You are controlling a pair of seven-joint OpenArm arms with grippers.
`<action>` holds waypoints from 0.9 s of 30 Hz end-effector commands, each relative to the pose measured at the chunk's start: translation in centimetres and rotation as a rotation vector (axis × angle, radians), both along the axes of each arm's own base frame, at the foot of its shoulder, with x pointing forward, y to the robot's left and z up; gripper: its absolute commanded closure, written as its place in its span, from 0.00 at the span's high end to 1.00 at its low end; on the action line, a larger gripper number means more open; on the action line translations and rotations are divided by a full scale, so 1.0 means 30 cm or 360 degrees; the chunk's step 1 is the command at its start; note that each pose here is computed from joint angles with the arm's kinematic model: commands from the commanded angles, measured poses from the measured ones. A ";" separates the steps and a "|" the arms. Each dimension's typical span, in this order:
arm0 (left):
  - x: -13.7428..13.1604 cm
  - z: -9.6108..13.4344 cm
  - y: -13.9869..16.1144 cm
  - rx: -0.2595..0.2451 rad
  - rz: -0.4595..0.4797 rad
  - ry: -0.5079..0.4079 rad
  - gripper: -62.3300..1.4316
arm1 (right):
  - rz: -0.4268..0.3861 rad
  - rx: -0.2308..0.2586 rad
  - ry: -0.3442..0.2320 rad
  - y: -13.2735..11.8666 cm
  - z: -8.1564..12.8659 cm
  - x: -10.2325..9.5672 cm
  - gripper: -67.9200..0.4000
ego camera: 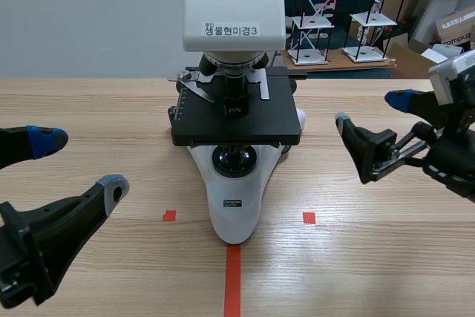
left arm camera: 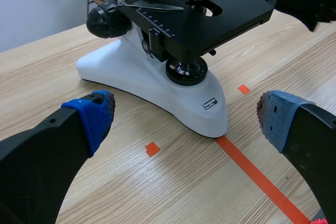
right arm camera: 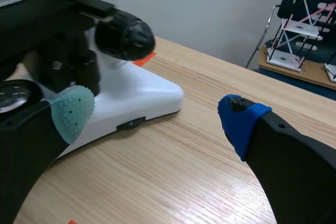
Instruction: Return to the home posture
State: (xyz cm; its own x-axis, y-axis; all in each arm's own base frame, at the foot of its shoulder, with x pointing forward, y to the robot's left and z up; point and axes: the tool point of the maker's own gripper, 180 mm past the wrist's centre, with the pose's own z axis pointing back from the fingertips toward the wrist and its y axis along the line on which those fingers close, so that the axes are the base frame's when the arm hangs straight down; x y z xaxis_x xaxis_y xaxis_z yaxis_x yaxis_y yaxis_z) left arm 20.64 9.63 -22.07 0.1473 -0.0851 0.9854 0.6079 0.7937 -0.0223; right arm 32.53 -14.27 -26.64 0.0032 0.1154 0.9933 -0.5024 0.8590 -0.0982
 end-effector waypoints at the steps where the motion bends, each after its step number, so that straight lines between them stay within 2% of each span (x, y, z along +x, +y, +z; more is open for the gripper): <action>1: 0.001 0.023 -0.002 -0.0035 0.0008 -0.0030 0.91 | 0.0025 -0.0008 -0.0032 0.014 0.042 -0.023 0.83; 4: 0.001 0.023 -0.002 -0.0035 0.0008 -0.0030 0.91 | 0.0069 -0.0029 0.0031 0.060 0.063 -0.100 0.84; 8: 0.001 0.023 -0.002 -0.0035 0.0008 -0.0030 0.91 | 0.0130 0.0030 0.0092 0.118 0.093 -0.206 0.88; 16: 0.001 0.023 -0.002 -0.0034 0.0008 -0.0030 0.91 | 0.0244 0.0040 0.0220 0.200 0.097 -0.377 0.92; 21: 0.001 0.024 -0.002 -0.0035 0.0008 -0.0031 0.91 | 0.0266 0.0058 0.0306 0.210 0.065 -0.430 0.92; 27: 0.001 0.025 -0.002 -0.0037 0.0008 -0.0034 0.91 | 0.0272 0.0062 0.0308 0.212 0.065 -0.433 0.92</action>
